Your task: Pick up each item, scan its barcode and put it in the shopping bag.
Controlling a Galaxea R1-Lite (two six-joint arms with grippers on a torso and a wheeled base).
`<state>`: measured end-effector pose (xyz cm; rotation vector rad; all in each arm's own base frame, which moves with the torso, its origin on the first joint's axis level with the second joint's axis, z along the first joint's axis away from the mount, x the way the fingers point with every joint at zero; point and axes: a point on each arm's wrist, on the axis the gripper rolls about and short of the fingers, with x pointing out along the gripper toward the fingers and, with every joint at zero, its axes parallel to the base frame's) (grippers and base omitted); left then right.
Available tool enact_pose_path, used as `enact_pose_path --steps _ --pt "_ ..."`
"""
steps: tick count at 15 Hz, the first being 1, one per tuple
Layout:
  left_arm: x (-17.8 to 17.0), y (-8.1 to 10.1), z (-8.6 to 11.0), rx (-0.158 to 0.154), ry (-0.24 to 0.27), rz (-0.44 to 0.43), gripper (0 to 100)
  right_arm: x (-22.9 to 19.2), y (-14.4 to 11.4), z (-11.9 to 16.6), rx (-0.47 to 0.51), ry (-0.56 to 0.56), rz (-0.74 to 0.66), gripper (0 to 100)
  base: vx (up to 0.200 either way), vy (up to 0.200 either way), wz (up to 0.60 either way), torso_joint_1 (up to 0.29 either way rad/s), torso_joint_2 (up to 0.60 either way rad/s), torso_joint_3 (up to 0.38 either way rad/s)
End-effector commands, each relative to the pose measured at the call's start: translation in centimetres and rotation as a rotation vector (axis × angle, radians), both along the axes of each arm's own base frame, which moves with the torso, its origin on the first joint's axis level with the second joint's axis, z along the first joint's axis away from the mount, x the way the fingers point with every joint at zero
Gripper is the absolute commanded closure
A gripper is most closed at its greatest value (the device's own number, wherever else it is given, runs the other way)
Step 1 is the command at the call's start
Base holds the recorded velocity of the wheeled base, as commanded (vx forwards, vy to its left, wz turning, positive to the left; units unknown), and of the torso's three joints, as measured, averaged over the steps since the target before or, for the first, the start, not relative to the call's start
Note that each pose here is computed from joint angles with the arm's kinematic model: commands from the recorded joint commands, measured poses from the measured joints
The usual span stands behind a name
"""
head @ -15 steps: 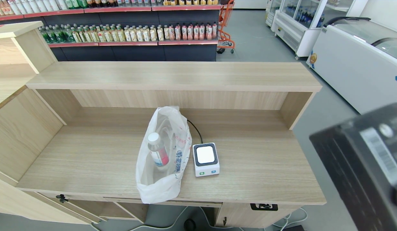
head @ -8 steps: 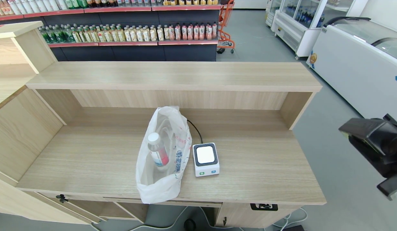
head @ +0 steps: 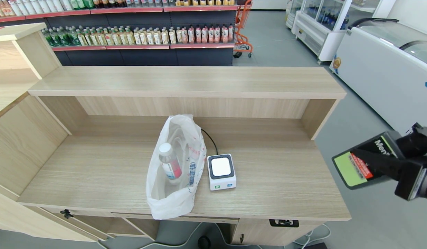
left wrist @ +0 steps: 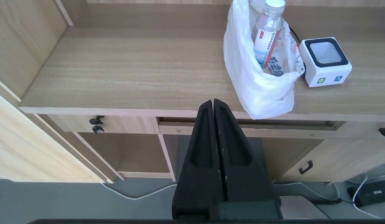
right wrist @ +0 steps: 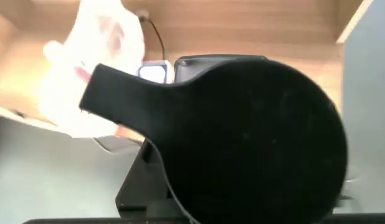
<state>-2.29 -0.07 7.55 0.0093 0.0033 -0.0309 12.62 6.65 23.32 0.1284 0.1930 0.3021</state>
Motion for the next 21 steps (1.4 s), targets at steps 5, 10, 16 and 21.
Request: enact_pose_path --steps 5,10,16,21 --pt "0.0 0.0 0.0 0.000 0.001 0.000 100 1.6 -1.2 1.4 0.029 0.050 -0.229 100 0.000 0.000 0.00 0.000 0.00 0.000" --pt "0.0 0.0 0.0 0.000 0.001 0.000 100 0.7 -1.8 0.3 -0.040 0.146 -0.382 100 0.000 0.000 0.00 0.000 0.00 0.000" --pt "0.0 0.0 0.0 0.000 0.001 -0.001 100 5.6 0.0 3.6 0.479 0.214 -0.173 100 0.000 0.000 0.00 0.000 0.00 0.000" --pt "0.0 0.0 0.0 0.000 0.000 0.000 100 5.7 1.3 2.7 0.398 0.284 0.057 100 0.000 0.000 0.00 0.000 0.00 0.000"
